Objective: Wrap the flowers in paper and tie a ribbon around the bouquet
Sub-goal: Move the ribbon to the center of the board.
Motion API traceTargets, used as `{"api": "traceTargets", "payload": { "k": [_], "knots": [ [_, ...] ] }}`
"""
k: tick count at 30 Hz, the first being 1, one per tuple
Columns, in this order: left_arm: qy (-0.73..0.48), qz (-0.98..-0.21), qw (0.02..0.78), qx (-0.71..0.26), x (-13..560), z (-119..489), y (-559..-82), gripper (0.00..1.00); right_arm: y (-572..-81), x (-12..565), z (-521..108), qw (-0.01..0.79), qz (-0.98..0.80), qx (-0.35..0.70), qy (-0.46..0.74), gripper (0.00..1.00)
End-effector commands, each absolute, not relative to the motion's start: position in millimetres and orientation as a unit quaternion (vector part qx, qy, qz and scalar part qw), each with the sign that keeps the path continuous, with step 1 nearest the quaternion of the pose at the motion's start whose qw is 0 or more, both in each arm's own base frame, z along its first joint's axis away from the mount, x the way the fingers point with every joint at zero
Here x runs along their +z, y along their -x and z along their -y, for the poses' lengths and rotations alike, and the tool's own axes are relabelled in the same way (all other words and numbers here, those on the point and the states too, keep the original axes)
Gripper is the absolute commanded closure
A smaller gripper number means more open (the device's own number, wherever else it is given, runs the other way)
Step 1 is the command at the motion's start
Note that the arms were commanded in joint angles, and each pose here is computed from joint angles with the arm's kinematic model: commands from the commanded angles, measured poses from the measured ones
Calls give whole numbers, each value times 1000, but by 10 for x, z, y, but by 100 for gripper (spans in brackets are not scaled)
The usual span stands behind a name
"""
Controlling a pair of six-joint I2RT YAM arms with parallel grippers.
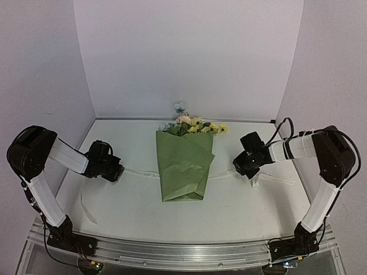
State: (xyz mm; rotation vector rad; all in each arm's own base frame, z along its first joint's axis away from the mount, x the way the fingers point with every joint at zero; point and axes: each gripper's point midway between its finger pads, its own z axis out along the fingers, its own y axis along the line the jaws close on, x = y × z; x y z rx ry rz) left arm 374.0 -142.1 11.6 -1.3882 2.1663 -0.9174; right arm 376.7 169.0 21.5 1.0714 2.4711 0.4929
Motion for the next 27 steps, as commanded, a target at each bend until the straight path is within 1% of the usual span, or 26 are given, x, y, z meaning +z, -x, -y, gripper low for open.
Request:
{"api": "traceTargets", "payload": {
  "k": [1,13,18,22,25,27],
  "knots": [
    [476,-798,196,-312,27,1412,-3836,100,-3967,295,-1660,207,-889,164,-374,100],
    [428,-813,193,-345,82,1627,-4139,100,-4283,424,-1343,218,-879,156,-394,100],
    [429,-815,209,-328,115,1550,-4126,100,-4407,504,-1391,223,-880,166,-385,100],
    [420,-821,223,-317,169,1497,-4118,99,-4394,541,-1464,223,-883,173,-376,100],
    [430,-820,224,-303,138,1422,-4046,89,-4355,565,-1464,226,-884,172,-370,100],
    [443,-816,221,-299,98,1356,-3976,80,-4332,554,-1465,224,-886,172,-368,100]
  ]
}}
